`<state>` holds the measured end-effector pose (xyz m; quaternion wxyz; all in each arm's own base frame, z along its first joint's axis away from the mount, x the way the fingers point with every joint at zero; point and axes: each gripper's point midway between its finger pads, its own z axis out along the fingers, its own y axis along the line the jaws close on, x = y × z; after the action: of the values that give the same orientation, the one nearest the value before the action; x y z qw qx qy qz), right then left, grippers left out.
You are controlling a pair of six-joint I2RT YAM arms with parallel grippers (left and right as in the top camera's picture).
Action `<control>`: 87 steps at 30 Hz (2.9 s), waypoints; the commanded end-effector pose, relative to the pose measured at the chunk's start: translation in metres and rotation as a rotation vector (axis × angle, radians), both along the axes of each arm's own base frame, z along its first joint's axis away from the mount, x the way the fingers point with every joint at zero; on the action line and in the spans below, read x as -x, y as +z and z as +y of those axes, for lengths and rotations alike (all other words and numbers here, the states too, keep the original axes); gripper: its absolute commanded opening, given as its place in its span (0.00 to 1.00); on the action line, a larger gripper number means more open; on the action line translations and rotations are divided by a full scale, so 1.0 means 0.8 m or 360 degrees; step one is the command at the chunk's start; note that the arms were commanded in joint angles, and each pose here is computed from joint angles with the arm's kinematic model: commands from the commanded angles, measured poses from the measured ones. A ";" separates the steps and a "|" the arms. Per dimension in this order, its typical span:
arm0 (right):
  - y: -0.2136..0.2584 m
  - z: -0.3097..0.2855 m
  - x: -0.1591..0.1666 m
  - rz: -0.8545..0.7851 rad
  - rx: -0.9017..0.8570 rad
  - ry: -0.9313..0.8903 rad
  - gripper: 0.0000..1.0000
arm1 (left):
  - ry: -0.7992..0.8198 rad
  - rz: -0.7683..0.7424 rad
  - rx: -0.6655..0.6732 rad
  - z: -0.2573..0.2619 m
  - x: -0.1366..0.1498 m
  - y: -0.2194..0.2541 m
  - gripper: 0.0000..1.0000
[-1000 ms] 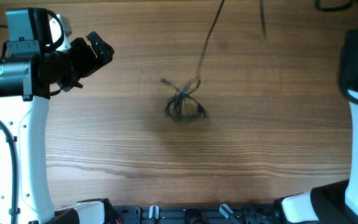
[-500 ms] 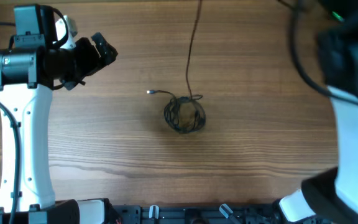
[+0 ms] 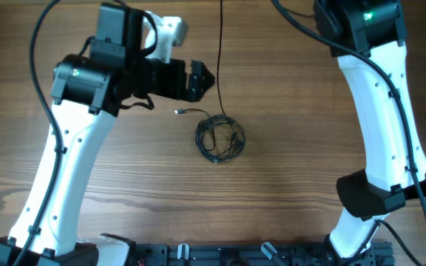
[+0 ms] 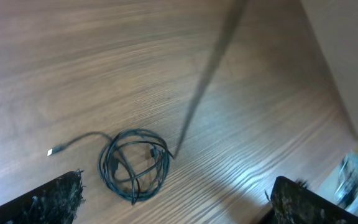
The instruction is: Untangle cables
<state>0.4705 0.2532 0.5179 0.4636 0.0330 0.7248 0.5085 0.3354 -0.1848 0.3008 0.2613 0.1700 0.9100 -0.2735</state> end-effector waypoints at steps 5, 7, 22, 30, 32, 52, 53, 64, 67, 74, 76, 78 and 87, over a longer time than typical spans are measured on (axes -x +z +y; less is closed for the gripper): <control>0.051 0.017 0.025 -0.0018 -0.0305 0.0225 0.04 | -0.0284 -0.0089 -0.0006 -0.051 -0.021 -0.028 1.00; 0.051 0.017 0.025 -0.0012 -0.0311 0.0224 0.04 | -0.0309 -0.0046 0.0020 -0.059 -0.028 -0.041 0.94; 0.031 0.001 0.015 0.0079 -0.0262 0.0185 0.04 | -0.0314 -0.0054 0.0036 -0.063 -0.036 -0.045 0.04; -0.094 -0.123 -0.030 0.0518 0.0154 -0.0382 0.11 | -0.0193 -0.0398 0.0290 -0.049 -0.026 0.071 0.04; -0.124 -0.151 -0.028 0.0657 0.0246 -0.0529 0.59 | -0.0141 -0.0541 0.0403 -0.048 -0.024 0.117 0.04; -0.260 -0.091 0.090 0.0940 0.1105 0.0259 1.00 | 0.0099 -0.1268 0.1186 -0.014 0.024 0.366 0.04; -0.270 -0.075 0.100 0.0930 0.1169 0.0355 1.00 | 0.0200 -0.1273 0.1167 -0.005 0.014 0.364 0.04; -0.290 -0.051 0.120 0.0981 0.1417 0.0240 1.00 | 0.0803 -0.1117 0.1241 0.079 -0.043 0.348 0.04; -0.295 -0.041 0.119 0.0976 0.1394 0.0276 1.00 | 0.0725 -0.1066 0.1363 0.069 -0.034 0.360 0.04; -0.318 0.066 0.132 0.0857 0.1041 0.0737 1.00 | 0.0708 -0.1067 0.1457 0.068 -0.032 0.372 0.04; -0.314 0.080 0.140 0.0830 0.1017 0.0793 1.00 | 0.0714 -0.1055 0.1440 0.066 -0.038 0.366 0.04; -0.314 0.089 0.151 0.0872 0.0999 0.0815 1.00 | 0.0722 -0.1040 0.1433 0.065 -0.046 0.361 0.04; -0.350 0.049 0.120 0.0989 0.1341 0.0217 1.00 | 0.0808 -0.1138 0.1461 0.077 -0.057 0.371 0.04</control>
<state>0.3507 0.3166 0.2499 0.1243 -0.1130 0.9546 0.2461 0.3852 -0.1279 0.5848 0.6375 -0.0954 0.5864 -0.4906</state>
